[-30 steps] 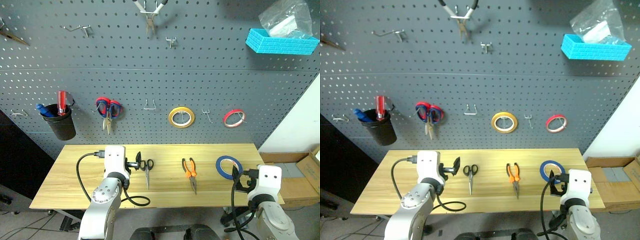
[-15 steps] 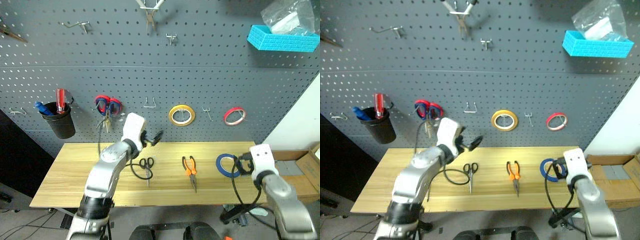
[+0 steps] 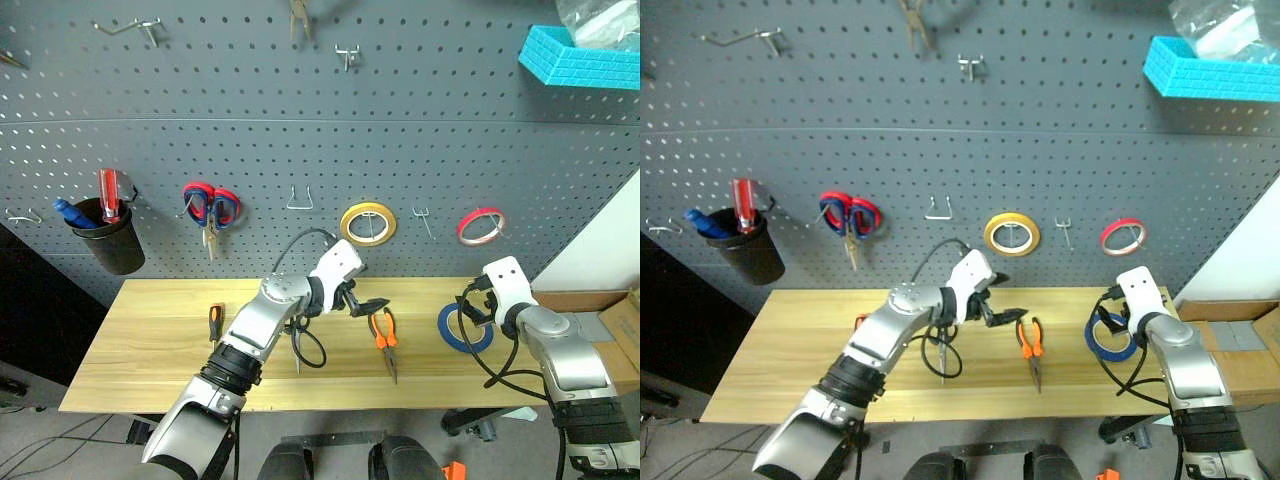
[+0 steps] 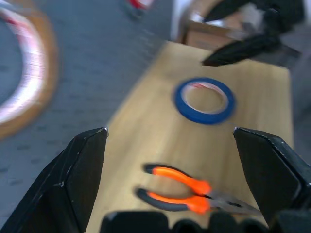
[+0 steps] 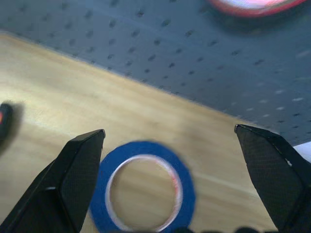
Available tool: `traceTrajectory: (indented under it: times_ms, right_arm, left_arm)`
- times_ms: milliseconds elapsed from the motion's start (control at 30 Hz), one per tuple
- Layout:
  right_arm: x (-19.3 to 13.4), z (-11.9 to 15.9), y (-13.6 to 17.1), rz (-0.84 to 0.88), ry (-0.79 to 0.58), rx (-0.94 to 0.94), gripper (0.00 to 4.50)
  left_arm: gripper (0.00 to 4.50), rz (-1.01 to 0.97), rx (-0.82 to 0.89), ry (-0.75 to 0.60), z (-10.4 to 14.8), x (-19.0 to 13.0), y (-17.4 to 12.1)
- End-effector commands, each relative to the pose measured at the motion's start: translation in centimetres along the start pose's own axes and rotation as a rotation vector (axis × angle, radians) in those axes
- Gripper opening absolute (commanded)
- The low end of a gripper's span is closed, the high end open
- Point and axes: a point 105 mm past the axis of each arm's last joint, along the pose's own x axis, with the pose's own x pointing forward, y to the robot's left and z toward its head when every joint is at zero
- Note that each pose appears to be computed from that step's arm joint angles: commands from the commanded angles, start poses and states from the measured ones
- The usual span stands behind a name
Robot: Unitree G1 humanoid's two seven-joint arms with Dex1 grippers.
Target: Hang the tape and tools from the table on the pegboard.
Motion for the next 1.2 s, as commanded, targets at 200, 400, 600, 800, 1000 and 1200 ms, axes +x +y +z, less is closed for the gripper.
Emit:
traceTrajectory:
  times_ms: [200,400,600,800,1000,1200]
  right_arm:
    - [0.3,1.4,1.3,0.107,0.020,0.024,4.43]
    - [1.1,1.4,2.2,0.169,0.060,0.038,4.43]
    - [1.7,0.4,3.2,0.237,0.131,0.043,4.43]
    - [2.7,-1.2,3.8,0.251,0.193,0.096,4.43]
    - [3.5,-2.4,3.8,0.249,0.244,0.156,4.43]
    - [4.0,-3.0,3.5,0.244,0.269,0.184,4.43]
  left_arm:
    - [4.43,-0.099,0.075,-0.032,1.0,2.7,-1.9]
    - [4.43,-0.145,0.148,0.012,-0.2,3.6,-2.6]
    - [4.43,-0.147,0.168,0.006,-0.2,4.0,-2.4]
    - [4.43,-0.100,0.172,-0.014,-0.1,3.9,-2.0]
    - [4.43,-0.091,0.175,-0.024,-0.2,3.8,-2.4]
    - [4.43,-0.078,0.175,-0.043,0.4,3.9,-2.4]
